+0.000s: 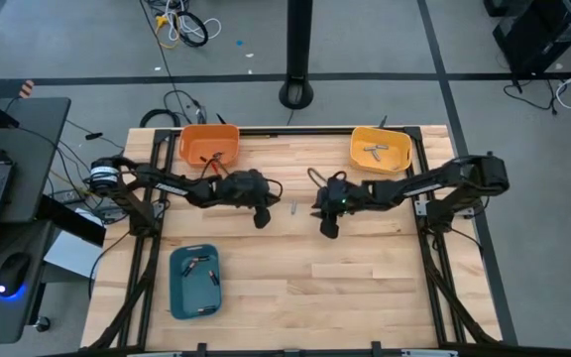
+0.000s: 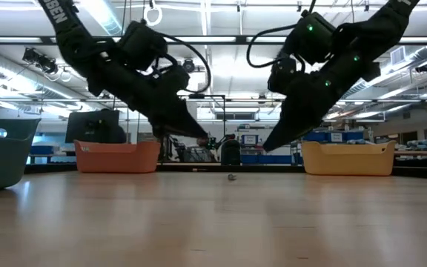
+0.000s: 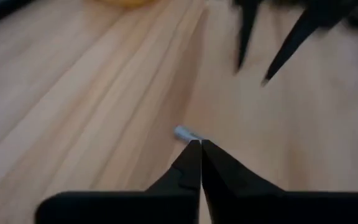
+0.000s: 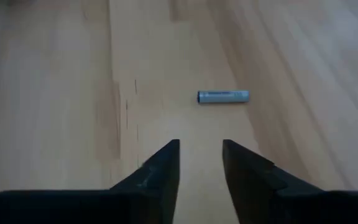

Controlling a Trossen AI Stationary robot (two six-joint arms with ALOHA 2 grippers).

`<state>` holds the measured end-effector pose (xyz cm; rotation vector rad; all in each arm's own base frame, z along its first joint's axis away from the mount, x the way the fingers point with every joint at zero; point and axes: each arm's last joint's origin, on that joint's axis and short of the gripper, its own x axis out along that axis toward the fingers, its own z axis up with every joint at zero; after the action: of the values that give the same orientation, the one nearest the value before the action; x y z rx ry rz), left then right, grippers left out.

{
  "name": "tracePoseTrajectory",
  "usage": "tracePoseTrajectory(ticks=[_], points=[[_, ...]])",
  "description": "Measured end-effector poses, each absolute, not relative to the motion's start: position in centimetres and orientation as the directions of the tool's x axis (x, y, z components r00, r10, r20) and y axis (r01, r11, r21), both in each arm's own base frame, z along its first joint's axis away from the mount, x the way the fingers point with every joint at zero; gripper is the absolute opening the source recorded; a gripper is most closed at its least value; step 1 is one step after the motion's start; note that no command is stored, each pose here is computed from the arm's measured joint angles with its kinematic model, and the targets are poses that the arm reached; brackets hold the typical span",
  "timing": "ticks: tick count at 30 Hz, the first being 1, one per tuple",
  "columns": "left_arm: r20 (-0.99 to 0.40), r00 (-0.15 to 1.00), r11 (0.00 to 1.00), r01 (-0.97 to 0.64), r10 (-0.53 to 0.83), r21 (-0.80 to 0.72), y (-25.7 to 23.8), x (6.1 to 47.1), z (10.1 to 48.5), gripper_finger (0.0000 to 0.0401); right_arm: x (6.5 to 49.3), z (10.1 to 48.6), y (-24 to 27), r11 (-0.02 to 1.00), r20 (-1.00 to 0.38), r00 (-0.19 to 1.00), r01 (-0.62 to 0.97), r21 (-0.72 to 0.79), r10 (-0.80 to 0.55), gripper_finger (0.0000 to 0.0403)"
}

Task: Sort batteries
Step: Put the small gray battery into the yellow bin

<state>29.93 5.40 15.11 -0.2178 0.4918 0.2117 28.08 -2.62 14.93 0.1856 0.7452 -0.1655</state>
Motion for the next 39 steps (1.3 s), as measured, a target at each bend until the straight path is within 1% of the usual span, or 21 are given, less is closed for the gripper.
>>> tracePoseTrajectory(ticks=[1,3,8,12,16,18,21,26,32,39], points=[[-0.457,0.878,0.956,-0.242,0.143,-0.167,5.2,29.9,15.1,0.0012,28.1,14.7,-2.4,0.97,-0.692,0.716,0.22,0.1,-0.091,0.014],[-0.413,0.901,0.957,-0.227,0.136,-0.18,4.9,29.7,15.1,0.0008,28.2,14.3,-2.1,0.966,-0.706,0.7,0.24,0.092,-0.106,0.0165],[-0.341,0.933,0.965,-0.186,0.115,-0.184,4.0,29.5,15.2,0.0026,28.0,14.3,-1.6,0.958,-0.716,0.688,0.27,0.098,-0.121,0.0235],[-0.337,0.936,0.969,-0.171,0.102,-0.181,3.4,29.5,15.2,0.0026,27.9,14.1,-0.9,0.973,-0.732,0.673,0.222,0.06,-0.108,0.0283],[-0.333,0.938,0.97,-0.167,0.101,-0.176,3.1,29.5,15.2,0.0023,27.3,13.4,-0.8,0.967,-0.735,0.651,0.252,-0.025,-0.189,0.0317],[-0.332,0.938,0.971,-0.164,0.1,-0.171,3.0,29.6,15.2,0.0023,27.0,13.0,-0.9,0.967,-0.71,0.672,0.251,-0.046,-0.209,0.0329],[-0.332,0.938,0.974,-0.161,0.101,-0.16,3.0,29.6,15.2,0.0023,26.6,12.5,-1.1,0.969,-0.658,0.725,0.245,-0.029,-0.203,0.0344],[-0.332,0.938,0.975,-0.161,0.102,-0.156,3.0,29.6,15.2,0.0023,25.4,11.5,-1.4,0.969,-0.639,0.745,0.246,-0.006,-0.193,0.0352],[-0.332,0.937,0.974,-0.168,0.109,-0.153,3.0,29.5,15.2,0.0023,24.2,10.5,-2.2,0.959,-0.643,0.734,0.283,-0.003,-0.218,0.0344],[-0.332,0.937,0.974,-0.168,0.11,-0.153,3.0,29.5,15.2,0.0023,23.5,10.0,-2.3,0.959,-0.643,0.735,0.283,0.005,-0.214,0.0336]])
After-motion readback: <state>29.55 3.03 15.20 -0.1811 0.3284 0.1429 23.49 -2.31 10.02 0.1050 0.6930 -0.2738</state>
